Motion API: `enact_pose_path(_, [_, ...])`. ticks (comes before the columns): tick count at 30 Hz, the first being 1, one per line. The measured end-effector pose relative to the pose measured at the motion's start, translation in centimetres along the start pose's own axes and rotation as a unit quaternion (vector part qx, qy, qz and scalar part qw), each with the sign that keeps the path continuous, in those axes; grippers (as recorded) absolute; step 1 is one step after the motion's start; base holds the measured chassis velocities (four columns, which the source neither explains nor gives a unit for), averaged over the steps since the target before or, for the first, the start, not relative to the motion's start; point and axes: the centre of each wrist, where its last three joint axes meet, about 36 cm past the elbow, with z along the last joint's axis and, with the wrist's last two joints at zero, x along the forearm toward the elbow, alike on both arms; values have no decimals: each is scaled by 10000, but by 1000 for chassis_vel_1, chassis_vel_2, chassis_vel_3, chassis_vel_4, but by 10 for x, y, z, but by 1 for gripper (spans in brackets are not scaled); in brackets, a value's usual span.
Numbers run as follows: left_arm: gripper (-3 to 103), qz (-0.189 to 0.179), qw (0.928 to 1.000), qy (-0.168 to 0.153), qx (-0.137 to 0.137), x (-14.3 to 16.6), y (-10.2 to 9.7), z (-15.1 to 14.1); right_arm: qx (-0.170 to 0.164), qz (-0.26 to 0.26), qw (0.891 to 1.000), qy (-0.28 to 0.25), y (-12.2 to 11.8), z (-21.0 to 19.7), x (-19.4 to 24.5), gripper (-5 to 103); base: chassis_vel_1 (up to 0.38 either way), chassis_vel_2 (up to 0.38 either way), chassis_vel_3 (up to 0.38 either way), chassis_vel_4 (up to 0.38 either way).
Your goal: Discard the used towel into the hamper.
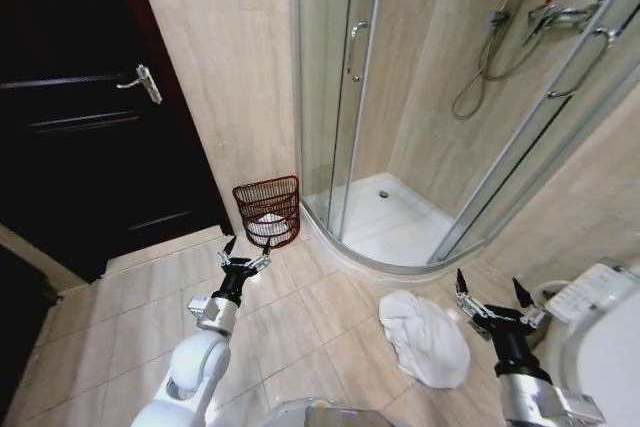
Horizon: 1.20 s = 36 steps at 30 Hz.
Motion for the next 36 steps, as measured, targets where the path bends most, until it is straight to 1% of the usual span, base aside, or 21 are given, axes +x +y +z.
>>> enact_pose_path(5, [100,27,10000,9,-20,1,-1,0,-2,28,10000,-4,0,1,0,100,-107,-163,103,145])
enact_pose_path(11, [100,100,9999,-74,-29,1,0,-4,16,128,9999,-56,-1,3,1,100,-39,-92,71,36])
enact_pose_path(16, [100,122,9999,-112,-32,1,-2,-9,34,150,9998,-85,-1,1,3,100,5,-3,13,1])
enact_pose_path(25, [100,152,9999,-77,-29,2,-6,-17,51,163,9998,-138,-2,-3,2,100,0,0,0,0])
enact_pose_path(36, [100,182,9996,-204,-22,3,-14,-29,23,141,9997,-194,1,-6,1,100,0,0,0,0])
